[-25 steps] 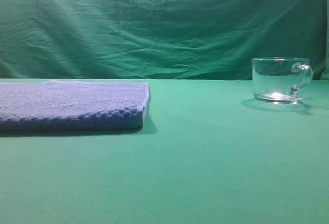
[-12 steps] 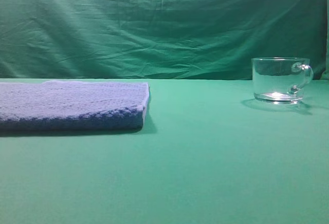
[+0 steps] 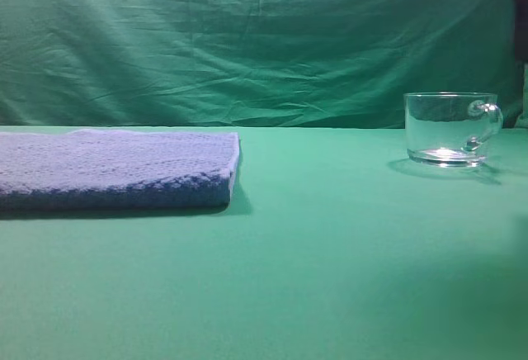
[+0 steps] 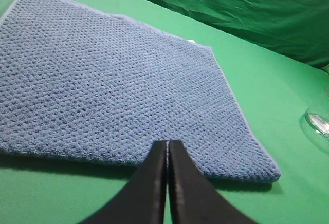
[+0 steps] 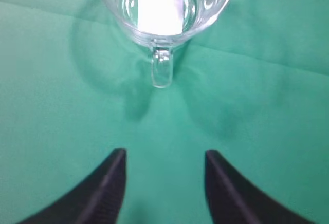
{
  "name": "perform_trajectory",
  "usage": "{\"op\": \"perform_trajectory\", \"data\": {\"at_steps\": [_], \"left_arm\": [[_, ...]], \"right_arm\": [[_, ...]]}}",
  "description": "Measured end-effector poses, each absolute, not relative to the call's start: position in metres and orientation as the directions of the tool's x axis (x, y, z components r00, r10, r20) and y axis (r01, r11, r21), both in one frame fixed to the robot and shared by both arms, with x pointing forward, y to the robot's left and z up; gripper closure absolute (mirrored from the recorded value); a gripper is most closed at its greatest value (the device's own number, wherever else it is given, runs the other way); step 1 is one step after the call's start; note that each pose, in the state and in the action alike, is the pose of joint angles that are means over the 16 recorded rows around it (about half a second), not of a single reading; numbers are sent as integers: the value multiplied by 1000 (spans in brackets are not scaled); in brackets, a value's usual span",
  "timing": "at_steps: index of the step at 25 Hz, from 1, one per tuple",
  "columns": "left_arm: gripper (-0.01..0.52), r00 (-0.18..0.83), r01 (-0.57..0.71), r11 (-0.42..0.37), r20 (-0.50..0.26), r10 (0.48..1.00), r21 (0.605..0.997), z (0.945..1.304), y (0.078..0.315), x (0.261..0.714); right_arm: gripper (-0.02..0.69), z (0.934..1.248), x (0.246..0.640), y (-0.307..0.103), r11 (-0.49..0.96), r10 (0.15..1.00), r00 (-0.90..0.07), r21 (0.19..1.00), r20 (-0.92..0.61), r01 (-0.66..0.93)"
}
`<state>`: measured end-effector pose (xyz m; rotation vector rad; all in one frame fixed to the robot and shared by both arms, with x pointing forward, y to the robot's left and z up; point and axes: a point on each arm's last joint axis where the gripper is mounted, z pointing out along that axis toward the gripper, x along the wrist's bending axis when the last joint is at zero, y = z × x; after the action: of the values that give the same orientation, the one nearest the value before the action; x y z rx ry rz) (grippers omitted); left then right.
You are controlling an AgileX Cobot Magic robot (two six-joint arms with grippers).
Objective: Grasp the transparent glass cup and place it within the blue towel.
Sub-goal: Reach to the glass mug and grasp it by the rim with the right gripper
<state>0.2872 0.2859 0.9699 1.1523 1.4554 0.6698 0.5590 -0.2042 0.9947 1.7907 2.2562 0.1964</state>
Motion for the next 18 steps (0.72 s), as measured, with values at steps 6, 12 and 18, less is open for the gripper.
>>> {"op": "perform_trajectory", "data": {"at_steps": [6, 12, 18], "left_arm": [[514, 83, 287, 365, -403, 912, 886, 970, 286, 287], [514, 83, 287, 365, -403, 912, 886, 970, 286, 287], [514, 83, 287, 365, -403, 912, 886, 970, 286, 287]], "right_arm": [[98, 972, 586, -195, 234, 970, -213, 211, -117, 949], [276, 955, 603, -189, 238, 969, -217, 195, -121, 952], [447, 953, 612, -186, 242, 968, -222, 202, -120, 949]]}}
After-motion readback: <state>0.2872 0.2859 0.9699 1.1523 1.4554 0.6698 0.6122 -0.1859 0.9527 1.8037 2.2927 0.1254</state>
